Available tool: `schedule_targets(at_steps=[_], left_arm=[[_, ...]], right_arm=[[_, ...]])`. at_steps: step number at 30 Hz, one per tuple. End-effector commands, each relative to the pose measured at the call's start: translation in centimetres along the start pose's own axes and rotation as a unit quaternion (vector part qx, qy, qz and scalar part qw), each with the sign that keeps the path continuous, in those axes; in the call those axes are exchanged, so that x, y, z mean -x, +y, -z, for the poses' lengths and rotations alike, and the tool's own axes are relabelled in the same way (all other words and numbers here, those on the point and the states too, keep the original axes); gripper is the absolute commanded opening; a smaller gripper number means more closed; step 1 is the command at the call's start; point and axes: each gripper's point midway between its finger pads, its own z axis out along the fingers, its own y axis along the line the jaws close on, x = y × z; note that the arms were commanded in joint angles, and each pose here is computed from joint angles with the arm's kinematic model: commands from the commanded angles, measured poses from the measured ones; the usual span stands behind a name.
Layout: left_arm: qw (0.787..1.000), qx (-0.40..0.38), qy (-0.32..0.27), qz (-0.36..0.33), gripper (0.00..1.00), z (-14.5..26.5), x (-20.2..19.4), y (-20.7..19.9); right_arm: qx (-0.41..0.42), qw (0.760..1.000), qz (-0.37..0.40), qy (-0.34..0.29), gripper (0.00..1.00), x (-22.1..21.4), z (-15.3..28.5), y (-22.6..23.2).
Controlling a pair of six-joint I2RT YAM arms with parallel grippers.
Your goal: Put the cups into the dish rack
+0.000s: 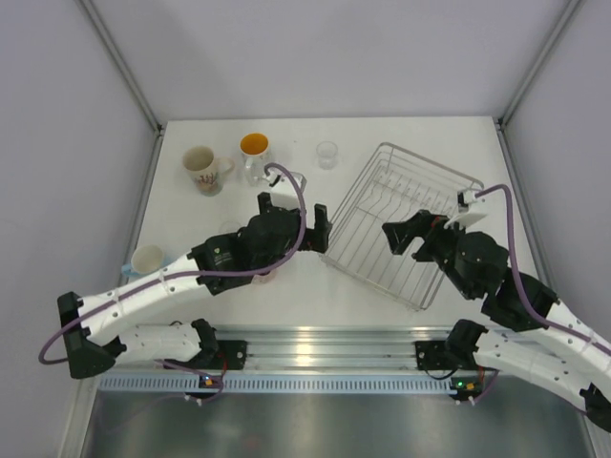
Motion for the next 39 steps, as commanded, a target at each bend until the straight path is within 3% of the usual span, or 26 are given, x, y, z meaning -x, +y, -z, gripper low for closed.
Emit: schedule_targets(at_steps=[1,7,14,26,39], left_arm=[[0.998,0.06,0.003,-0.018,0.97,-0.2,0.9,1.7],[0.991,0.124,0.04,-0.006,0.94,0.1,-0.4,5.3],[0.986,0.136,0.087,0.048,0.93,0.1,-3.0,9.1],[0.971,0.181,0.145,0.059,0.91,-1.0,-7.6,11.8],[0.939,0.225,0.251,0.066,0.65,-3.9,-13.8,13.6]], right_arm=[[0.009,1.0,-0.014,-0.009,0.99,0.3,0.3,0.3],[0.012,1.0,-0.01,-0.003,0.99,-0.3,0.4,0.0],[0.018,1.0,-0.008,-0.005,0.99,-0.8,0.0,0.1],[0.013,1.0,0.001,0.016,0.99,-1.8,-0.8,0.3],[0.005,1.0,-0.002,-0.003,0.99,-0.8,0.1,-0.5]])
